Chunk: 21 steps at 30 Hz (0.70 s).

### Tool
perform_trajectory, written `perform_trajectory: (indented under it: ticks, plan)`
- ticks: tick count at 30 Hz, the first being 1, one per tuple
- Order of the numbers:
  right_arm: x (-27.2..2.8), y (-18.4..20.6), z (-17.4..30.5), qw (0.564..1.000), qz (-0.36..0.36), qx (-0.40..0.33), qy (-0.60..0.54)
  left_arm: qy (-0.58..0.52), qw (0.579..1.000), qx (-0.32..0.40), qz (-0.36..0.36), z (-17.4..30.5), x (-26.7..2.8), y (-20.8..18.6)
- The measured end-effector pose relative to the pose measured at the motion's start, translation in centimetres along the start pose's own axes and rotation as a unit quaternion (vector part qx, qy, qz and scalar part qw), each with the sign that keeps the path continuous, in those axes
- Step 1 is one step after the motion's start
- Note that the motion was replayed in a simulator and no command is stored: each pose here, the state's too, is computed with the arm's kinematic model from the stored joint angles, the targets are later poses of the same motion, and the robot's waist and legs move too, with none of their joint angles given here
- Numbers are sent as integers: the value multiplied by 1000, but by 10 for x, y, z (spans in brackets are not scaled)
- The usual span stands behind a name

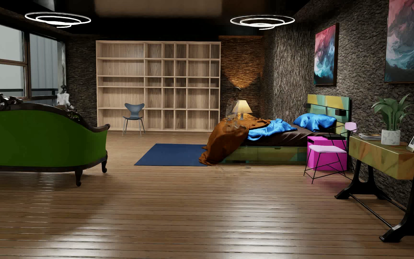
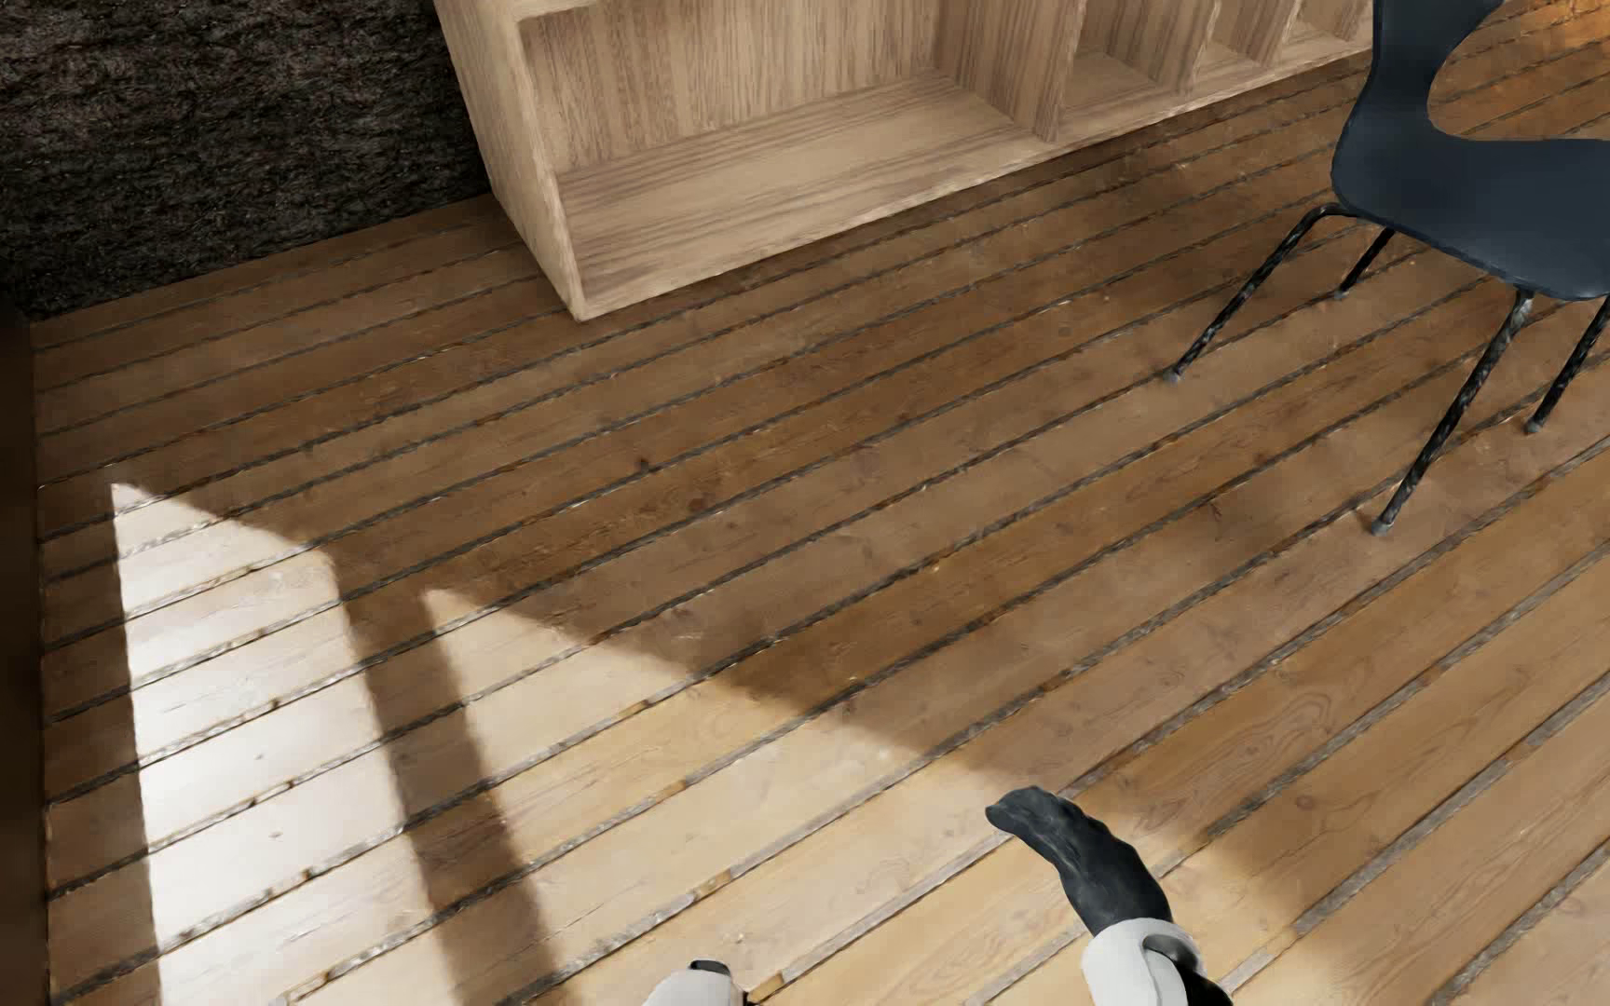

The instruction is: Head to the light pink chair

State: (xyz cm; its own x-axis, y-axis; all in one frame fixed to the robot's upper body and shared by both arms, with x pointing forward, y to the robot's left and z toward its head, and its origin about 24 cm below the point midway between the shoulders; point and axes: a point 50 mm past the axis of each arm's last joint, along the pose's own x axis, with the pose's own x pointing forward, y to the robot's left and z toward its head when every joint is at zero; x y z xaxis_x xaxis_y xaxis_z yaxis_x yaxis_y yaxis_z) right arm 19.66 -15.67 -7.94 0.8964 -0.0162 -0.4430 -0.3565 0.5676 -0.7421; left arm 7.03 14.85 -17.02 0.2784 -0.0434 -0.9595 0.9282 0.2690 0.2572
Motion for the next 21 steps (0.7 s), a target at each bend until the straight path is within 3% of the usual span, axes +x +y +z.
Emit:
perform_trajectory:
  ticks: [2, 3, 6, 7, 10, 12, 14, 17, 18, 21]
  plan:
    - [-4, 8, -19, 998, 15, -17, 53, 32, 996, 75, 22, -7, 3, 34]
    - [-6, 16, -28, 996, 46, -32, 73, 56, 994, 60, 77, -11, 2, 62]
    - [-23, 38, -64, 976, 147, -71, 146, 11, 946, -145, 290, -3, -19, 147]
    - [-29, 41, -74, 969, 161, -72, 171, -38, 923, -169, 343, 7, -31, 176]
    - [-46, 48, -92, 965, 134, -44, 219, -143, 856, -80, 490, 44, -83, 247]
    - [-53, 52, -99, 960, 153, -53, 230, -180, 808, -123, 547, 57, -102, 255]
    - [-51, 48, -102, 956, 172, -85, 221, -219, 799, -181, 530, 69, -101, 239]
    - [-43, 35, -94, 970, 99, -34, 221, -219, 888, -40, 401, 76, -69, 194]
    - [-39, 31, -89, 974, 72, -8, 216, -184, 919, -28, 347, 66, -53, 176]
    - [-27, 16, -68, 984, 14, 34, 174, -26, 960, -166, 225, 23, -11, 110]
